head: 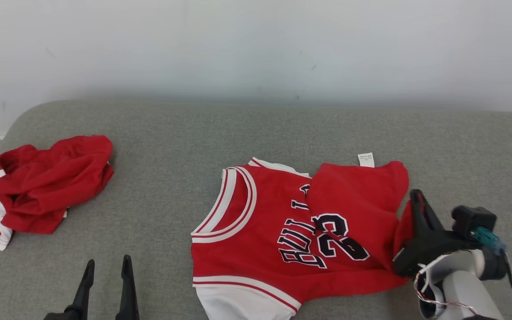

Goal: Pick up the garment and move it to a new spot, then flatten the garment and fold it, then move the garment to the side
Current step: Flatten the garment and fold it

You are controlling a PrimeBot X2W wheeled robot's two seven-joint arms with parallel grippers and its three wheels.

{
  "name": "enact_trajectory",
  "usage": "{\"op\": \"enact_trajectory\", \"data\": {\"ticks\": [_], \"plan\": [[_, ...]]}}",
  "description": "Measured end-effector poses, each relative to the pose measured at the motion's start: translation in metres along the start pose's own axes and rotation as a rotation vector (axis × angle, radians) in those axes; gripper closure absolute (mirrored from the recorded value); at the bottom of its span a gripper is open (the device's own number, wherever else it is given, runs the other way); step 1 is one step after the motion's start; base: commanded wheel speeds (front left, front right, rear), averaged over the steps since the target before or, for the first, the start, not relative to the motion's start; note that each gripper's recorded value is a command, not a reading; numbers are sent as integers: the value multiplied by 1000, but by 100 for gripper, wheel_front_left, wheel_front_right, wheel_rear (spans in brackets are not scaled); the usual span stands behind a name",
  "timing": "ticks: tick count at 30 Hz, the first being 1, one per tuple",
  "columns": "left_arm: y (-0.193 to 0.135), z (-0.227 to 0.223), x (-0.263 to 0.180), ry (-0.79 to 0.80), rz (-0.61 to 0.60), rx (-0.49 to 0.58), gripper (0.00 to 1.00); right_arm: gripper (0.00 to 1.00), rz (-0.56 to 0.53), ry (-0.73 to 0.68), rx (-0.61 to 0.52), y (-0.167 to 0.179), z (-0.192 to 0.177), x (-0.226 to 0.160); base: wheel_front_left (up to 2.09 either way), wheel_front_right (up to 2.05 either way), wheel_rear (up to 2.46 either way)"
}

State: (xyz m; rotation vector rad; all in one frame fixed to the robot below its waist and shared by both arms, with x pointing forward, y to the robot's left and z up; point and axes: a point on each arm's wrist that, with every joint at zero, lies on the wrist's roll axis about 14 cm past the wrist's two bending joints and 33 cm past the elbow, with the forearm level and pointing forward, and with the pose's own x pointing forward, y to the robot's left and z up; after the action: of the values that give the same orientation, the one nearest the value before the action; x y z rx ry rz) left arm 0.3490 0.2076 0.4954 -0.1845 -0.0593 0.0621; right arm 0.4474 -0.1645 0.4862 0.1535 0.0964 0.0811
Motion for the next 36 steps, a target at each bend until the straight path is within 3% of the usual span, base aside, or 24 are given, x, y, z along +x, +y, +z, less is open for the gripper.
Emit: {"op": "enact_trajectory", "data": {"ticks": [2, 3, 4, 13, 18, 23, 28, 36], "plan": [[2, 0, -1, 2, 7, 1, 0, 95, 25, 20, 0, 11, -5, 8, 0, 0, 0], [3, 0, -2, 1, 9, 0, 0, 22, 36, 32, -9, 15, -9, 11, 0, 0, 0], [4, 1, -1, -2, 11, 1, 0, 0, 45, 38, -13, 19, -12, 13, 0, 0, 0], [8, 2, -2, -6, 22, 6, 0, 0, 41, -41, 69, 21, -4, 11, 0, 0, 0], [6, 4, 0, -13, 14, 7, 0, 0, -32, -154, 58, -16, 21, -14, 0, 0, 0], [0, 2, 2, -7, -3, 7, 0, 0, -116, -195, 62, -46, 23, -48, 0, 0, 0], [-5, -1, 5, 1, -19, 5, 0, 0, -181, -107, 42, -66, -8, -75, 0, 0, 0], [-6, -5, 5, 13, -19, 2, 0, 0, -179, -22, 38, -61, -33, -81, 0, 0, 0]]}}
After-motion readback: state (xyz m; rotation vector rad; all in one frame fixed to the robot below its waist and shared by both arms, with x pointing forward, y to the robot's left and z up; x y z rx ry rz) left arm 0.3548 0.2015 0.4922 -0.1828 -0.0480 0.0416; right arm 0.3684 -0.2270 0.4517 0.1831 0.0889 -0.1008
